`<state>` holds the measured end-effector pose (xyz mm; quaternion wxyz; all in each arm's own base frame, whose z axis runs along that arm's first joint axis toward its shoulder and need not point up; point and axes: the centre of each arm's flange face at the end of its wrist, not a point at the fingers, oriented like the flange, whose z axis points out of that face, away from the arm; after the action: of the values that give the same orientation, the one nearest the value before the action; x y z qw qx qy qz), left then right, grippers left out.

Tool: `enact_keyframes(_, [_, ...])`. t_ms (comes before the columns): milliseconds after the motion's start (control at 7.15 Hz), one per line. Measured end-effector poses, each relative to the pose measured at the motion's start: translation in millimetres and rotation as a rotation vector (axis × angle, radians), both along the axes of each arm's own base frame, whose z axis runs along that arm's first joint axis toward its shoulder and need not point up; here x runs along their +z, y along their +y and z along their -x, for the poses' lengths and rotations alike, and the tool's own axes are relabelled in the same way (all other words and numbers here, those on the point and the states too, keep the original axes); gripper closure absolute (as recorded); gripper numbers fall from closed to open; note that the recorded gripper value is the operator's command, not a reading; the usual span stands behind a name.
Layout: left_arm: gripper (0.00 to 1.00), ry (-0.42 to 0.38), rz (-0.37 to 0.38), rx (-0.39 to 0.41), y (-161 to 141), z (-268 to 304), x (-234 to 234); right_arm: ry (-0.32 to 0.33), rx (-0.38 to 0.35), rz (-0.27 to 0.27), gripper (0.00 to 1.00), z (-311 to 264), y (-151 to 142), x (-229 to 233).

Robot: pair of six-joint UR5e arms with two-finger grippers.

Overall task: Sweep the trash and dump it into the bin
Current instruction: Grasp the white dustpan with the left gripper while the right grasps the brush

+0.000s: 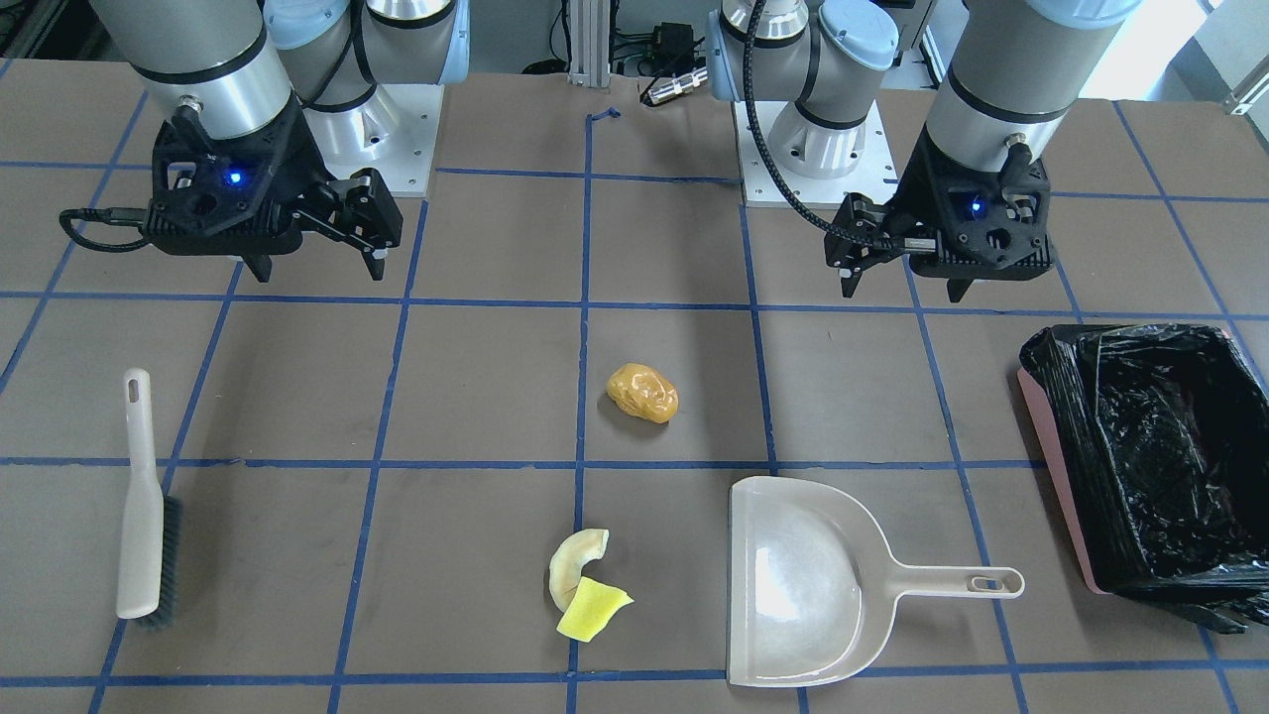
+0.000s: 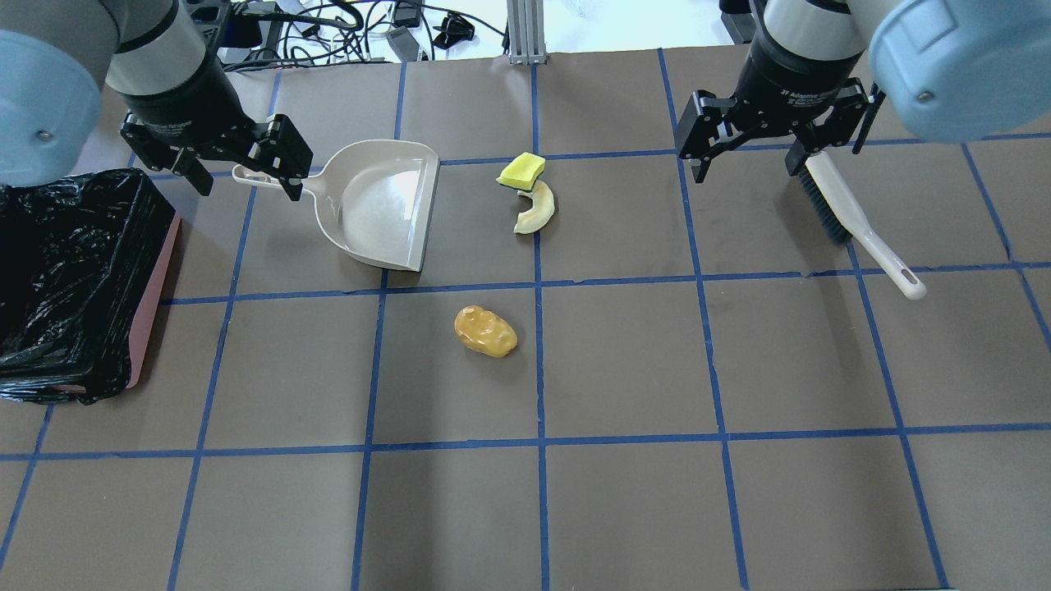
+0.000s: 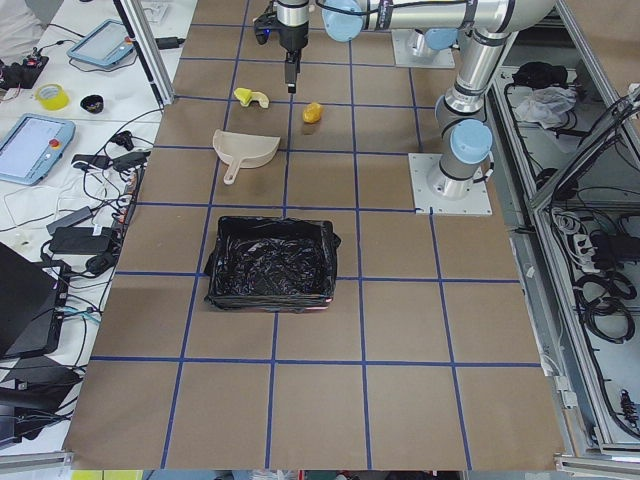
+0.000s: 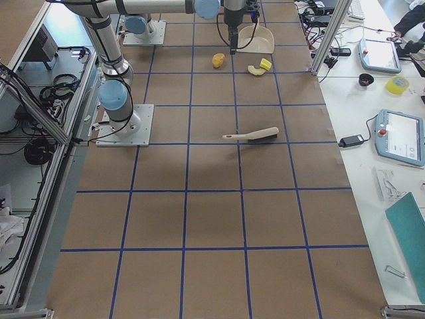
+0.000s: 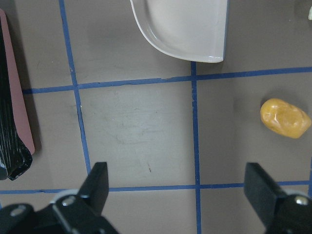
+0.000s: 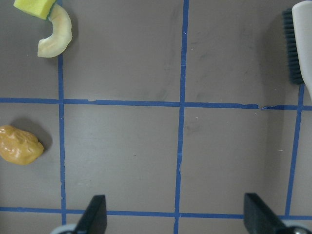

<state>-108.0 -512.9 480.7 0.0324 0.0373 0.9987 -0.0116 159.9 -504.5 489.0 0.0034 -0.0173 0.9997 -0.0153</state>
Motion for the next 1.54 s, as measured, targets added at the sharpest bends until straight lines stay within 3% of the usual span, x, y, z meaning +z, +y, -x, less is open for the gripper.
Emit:
enact_keyframes(559, [0.00,0.015,0.008,-0.001,-9.1,-2.0,-1.2,0.002,0.010,0.016,0.00,-0.4,5.4,6.5])
enact_keyframes(699, [0.00,0.031,0.026,0.050,-11.2,-4.6,1.4,0.001,0.011,0.022,0.00,1.4,8.2,7.2])
enact_keyframes(839, [0.00,0.043,0.062,0.198,-16.1,-16.4,4.0,0.007,0.003,0.025,0.00,14.0,4.9,5.0])
enact_keyframes(1118, [0.00,0.067,0.107,0.612,-32.9,-55.1,-11.9,0.012,-0.045,0.013,0.00,89.1,-10.3,1.3])
enact_keyframes(1258, [0.00,0.072,0.108,0.792,-37.4,-65.3,-21.5,0.012,-0.011,0.005,0.00,131.9,-16.4,-2.8])
enact_keyframes(1538, [0.00,0.070,0.077,1.136,-48.7,-72.8,-49.6,0.001,0.136,-0.021,0.00,194.0,-40.7,-40.0])
